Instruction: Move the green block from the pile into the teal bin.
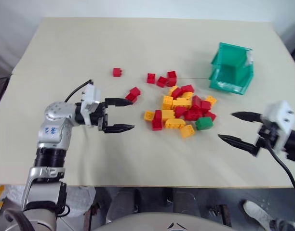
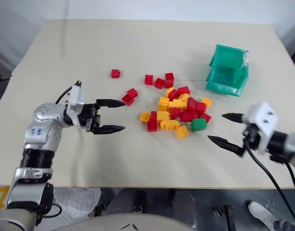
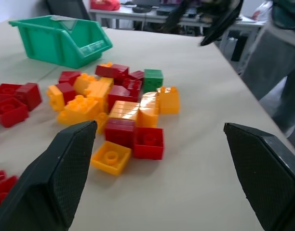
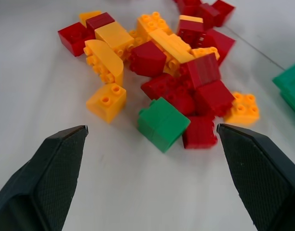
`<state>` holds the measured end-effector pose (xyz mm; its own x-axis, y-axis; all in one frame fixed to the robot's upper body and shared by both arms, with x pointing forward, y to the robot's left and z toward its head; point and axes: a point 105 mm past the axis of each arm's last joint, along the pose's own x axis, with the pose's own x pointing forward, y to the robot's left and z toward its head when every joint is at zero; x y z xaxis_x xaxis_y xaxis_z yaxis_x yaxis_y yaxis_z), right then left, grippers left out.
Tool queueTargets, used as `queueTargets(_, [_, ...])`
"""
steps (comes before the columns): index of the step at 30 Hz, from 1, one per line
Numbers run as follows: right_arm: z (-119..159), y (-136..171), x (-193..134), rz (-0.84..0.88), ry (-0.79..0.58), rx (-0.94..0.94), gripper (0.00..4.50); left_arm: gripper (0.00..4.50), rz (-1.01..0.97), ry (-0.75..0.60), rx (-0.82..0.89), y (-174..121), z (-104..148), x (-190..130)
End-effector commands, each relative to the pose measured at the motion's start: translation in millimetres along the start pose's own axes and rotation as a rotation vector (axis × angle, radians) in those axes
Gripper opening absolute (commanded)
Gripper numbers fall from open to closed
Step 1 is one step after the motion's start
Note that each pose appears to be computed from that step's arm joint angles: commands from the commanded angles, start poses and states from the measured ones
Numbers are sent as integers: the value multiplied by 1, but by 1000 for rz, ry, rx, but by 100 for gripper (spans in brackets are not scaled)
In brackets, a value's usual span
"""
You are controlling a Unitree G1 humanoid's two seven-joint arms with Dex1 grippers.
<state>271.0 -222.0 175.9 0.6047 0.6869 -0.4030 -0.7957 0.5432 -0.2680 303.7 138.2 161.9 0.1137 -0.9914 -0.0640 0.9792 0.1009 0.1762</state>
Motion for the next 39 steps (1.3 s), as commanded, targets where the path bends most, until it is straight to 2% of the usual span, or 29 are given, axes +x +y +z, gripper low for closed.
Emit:
queueTargets(1, [-18,-12,21,100,144,-43,450,447,28,-13,63,-5,10,-7])
queueTargets(6, [-20,-29,44,146,173,-89,450,447,64,-33,66,-10,13,-8])
queueTargets(10, [-24,-31,53,189,217,-102,450,447,79,-40,63,-13,12,-8])
queueTargets(12, [-17,-23,61,262,191,-105,450,447,93,-43,57,-14,11,-8])
queueTargets(15, [-12,-18,64,297,169,-119,387,450,101,-49,58,-15,11,-6])
queueTargets(22, [-4,-19,58,255,136,-131,155,450,104,-57,60,-12,12,-2])
queueTargets(23, [-2,-20,55,240,127,-132,144,450,101,-59,61,-11,12,-1])
queueTargets(30, [30,-53,29,14,13,-152,146,450,103,-87,93,6,19,21])
queueTargets(36, [49,-114,12,-318,-26,-178,146,450,231,-92,141,42,23,63])
queueTargets(39, [52,-145,19,-477,-15,-191,146,450,316,-80,168,62,26,95])
